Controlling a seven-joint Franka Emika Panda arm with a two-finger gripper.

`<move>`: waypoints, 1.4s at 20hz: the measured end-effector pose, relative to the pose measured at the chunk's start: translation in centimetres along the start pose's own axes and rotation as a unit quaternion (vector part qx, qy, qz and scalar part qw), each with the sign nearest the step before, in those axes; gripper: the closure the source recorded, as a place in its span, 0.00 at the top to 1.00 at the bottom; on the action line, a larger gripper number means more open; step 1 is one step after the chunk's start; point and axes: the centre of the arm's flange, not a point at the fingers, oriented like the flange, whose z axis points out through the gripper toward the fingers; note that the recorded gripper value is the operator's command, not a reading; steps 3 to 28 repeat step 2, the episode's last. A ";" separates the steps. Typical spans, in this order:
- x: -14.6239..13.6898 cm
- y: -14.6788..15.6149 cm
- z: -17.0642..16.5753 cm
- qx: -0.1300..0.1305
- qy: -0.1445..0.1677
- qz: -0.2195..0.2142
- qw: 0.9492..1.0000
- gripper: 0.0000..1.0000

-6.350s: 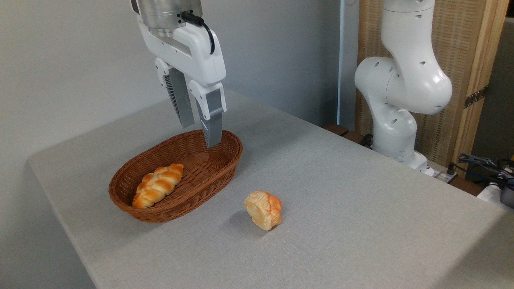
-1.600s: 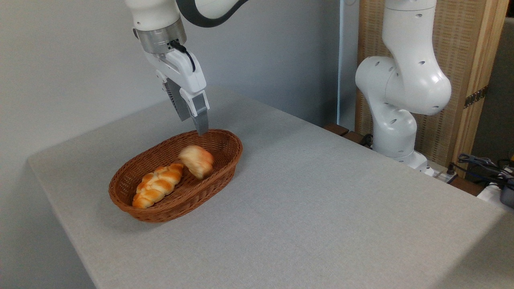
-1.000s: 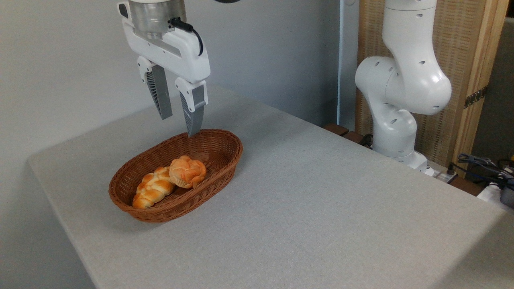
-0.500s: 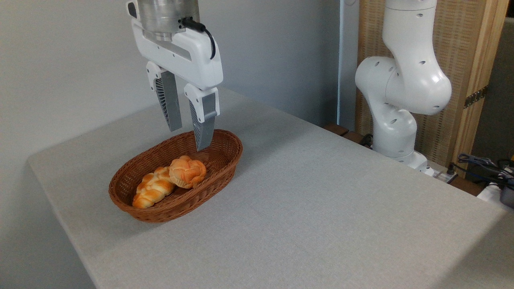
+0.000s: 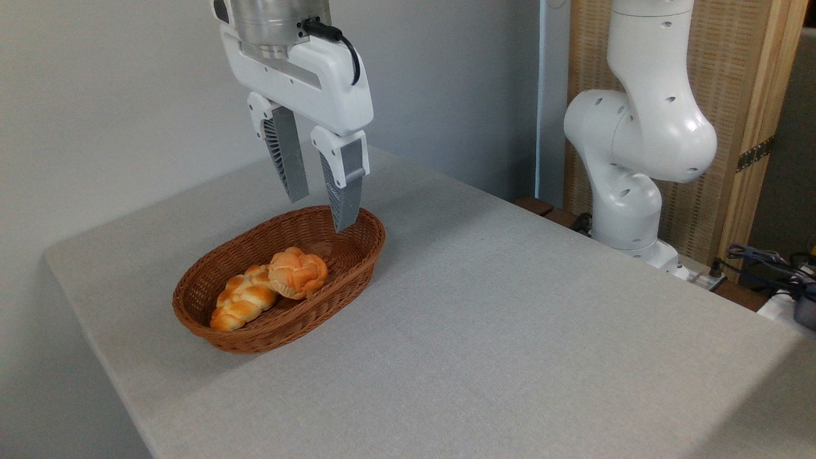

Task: Put bread into the basket

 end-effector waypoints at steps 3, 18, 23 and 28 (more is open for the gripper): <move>0.0 0.0 -0.1 -0.001 -0.001 0.000 1.000 1.00; 0.0 0.0 -0.1 -0.001 -0.001 0.000 1.000 1.00; 0.0 0.0 -0.1 -0.001 -0.001 0.000 1.000 1.00; 0.0 0.0 -0.1 -0.001 -0.001 0.000 1.000 1.00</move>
